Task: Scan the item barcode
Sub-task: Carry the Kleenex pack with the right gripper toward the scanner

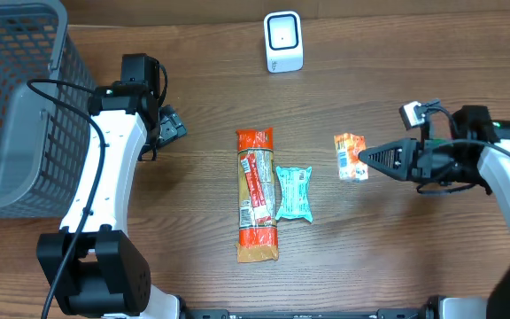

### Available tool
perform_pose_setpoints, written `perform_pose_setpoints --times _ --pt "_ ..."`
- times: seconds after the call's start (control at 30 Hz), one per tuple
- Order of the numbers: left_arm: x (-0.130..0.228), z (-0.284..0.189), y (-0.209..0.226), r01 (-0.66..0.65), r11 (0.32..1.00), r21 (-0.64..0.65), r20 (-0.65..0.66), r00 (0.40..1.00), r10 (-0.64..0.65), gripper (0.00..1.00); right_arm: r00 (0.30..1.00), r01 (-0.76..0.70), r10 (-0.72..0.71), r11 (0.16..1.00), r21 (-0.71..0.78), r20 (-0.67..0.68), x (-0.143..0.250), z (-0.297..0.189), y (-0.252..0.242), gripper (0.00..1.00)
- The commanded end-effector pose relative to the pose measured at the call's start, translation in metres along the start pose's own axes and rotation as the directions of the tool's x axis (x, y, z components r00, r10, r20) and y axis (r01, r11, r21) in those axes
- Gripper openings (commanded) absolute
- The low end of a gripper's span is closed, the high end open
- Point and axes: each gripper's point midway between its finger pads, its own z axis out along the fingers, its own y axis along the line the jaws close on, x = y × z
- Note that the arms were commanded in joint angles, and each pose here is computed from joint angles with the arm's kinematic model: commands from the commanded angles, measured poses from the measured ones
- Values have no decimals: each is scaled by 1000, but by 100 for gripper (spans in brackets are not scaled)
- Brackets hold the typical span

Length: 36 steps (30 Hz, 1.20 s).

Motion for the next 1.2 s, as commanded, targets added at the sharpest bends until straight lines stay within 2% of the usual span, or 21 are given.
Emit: perform_pose_setpoints --times 0.0,0.97,1.17 --pt "-6 -10 0 -7 1000 8 36 999 7 100 990 141 -140 989 -36 30 0 -1 24 4" --pt "-6 -10 0 -7 1000 9 36 999 7 100 987 157 -156 987 -35 30 4 -1 34 4" --pt "-7 -10 0 -7 1000 8 36 999 6 100 981 195 -194 980 -34 30 0 -1 32 4"
